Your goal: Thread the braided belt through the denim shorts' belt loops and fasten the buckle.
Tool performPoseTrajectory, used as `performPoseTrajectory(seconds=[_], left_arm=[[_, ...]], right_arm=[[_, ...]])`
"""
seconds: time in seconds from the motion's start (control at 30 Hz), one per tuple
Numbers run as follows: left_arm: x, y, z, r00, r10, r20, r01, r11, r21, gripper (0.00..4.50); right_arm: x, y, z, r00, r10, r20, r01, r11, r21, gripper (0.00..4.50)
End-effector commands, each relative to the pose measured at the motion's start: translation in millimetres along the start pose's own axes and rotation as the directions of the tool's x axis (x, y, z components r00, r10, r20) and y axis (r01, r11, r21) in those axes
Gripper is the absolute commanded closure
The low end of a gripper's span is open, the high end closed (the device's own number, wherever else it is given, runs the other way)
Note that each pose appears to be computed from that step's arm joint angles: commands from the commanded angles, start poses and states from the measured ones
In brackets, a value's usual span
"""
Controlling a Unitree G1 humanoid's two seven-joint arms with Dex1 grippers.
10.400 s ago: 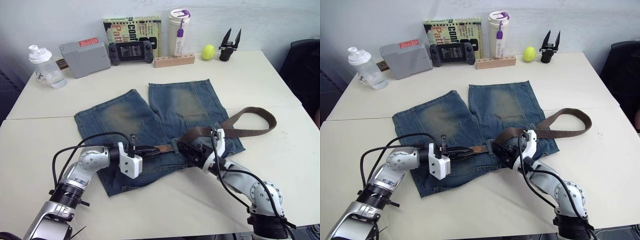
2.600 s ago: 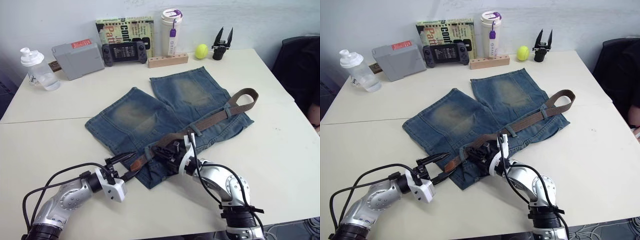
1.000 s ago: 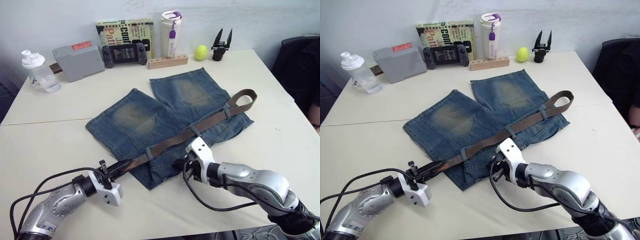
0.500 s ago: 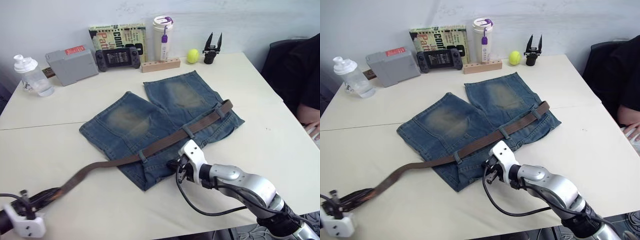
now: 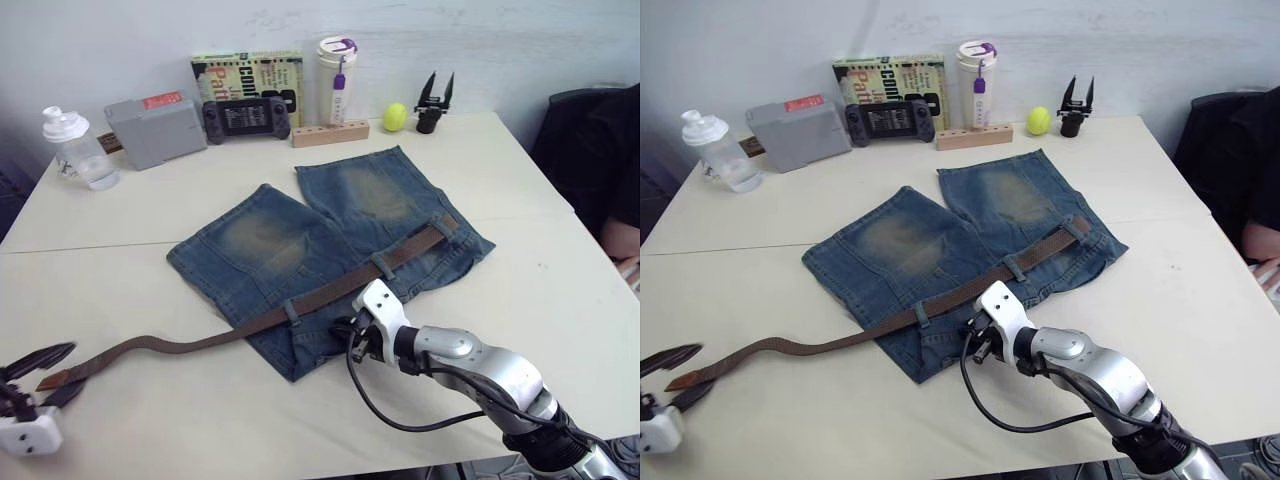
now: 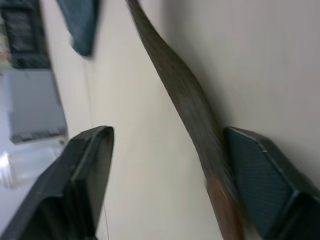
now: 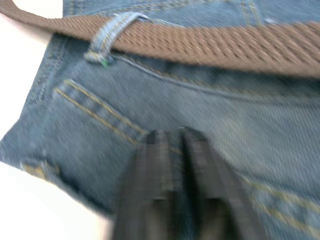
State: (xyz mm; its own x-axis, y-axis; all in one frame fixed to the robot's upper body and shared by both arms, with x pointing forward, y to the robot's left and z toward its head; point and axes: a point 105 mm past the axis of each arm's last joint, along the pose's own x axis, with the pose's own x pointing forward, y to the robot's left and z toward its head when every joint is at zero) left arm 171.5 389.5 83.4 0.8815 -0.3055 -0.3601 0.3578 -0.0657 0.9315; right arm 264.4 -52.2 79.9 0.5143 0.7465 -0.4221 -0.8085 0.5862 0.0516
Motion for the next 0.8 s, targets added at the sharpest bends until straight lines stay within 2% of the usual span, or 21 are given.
performPoseTrajectory(seconds=[0.03,0.1,0.2,0.3,0.43,0.5,0.57,0.63,0.8], left_arm=[[46.4,50.1,89.7,0.898,0.171,0.406,-0.158,0.985,-0.066,0.0],[55.0,53.8,122.9,0.846,0.161,0.508,-0.122,0.986,-0.11,0.0],[66.2,45.3,170.7,0.791,0.105,0.602,0.061,0.967,-0.249,0.0],[76.2,46.8,200.9,0.758,0.094,0.646,0.211,0.901,-0.379,0.0],[93.7,50.5,234.6,0.684,0.042,0.728,0.406,0.807,-0.428,0.0],[102.5,51.2,243.4,0.661,0.024,0.75,0.457,0.78,-0.427,0.0],[110.5,52.0,254.5,0.628,0.001,0.779,0.507,0.758,-0.41,0.0],[119.1,52.2,264.7,0.6,-0.02,0.799,0.551,0.735,-0.395,0.0],[135.6,47.0,278.6,0.556,-0.097,0.825,0.637,0.688,-0.349,0.0]], right_arm=[[2.9,-7.9,-14.2,0.998,-0.024,-0.059,0.026,0.999,0.042,1.9],[0.6,-10.7,-9.6,0.999,-0.024,-0.043,0.026,0.998,0.052,1.14],[-12.4,-15.6,0.6,1.0,-0.008,-0.011,0.008,0.998,0.063,0.02],[-32.5,-19.2,14.9,0.999,0.018,0.04,-0.018,1.0,0.01,0.02],[-83.4,-20.6,52.5,0.967,0.17,0.188,-0.168,0.985,-0.024,0.02],[-98.7,-37.0,57.2,0.974,0.132,0.187,-0.123,0.991,-0.062,0.02],[-110.3,-67.0,51.0,0.993,0.013,0.121,0.01,0.983,-0.186,0.02],[-121.0,-97.2,37.1,0.994,-0.112,0.013,0.109,0.92,-0.377,0.02],[-127.1,-147.8,14.4,0.949,-0.287,-0.132,0.137,0.749,-0.648,0.02]])
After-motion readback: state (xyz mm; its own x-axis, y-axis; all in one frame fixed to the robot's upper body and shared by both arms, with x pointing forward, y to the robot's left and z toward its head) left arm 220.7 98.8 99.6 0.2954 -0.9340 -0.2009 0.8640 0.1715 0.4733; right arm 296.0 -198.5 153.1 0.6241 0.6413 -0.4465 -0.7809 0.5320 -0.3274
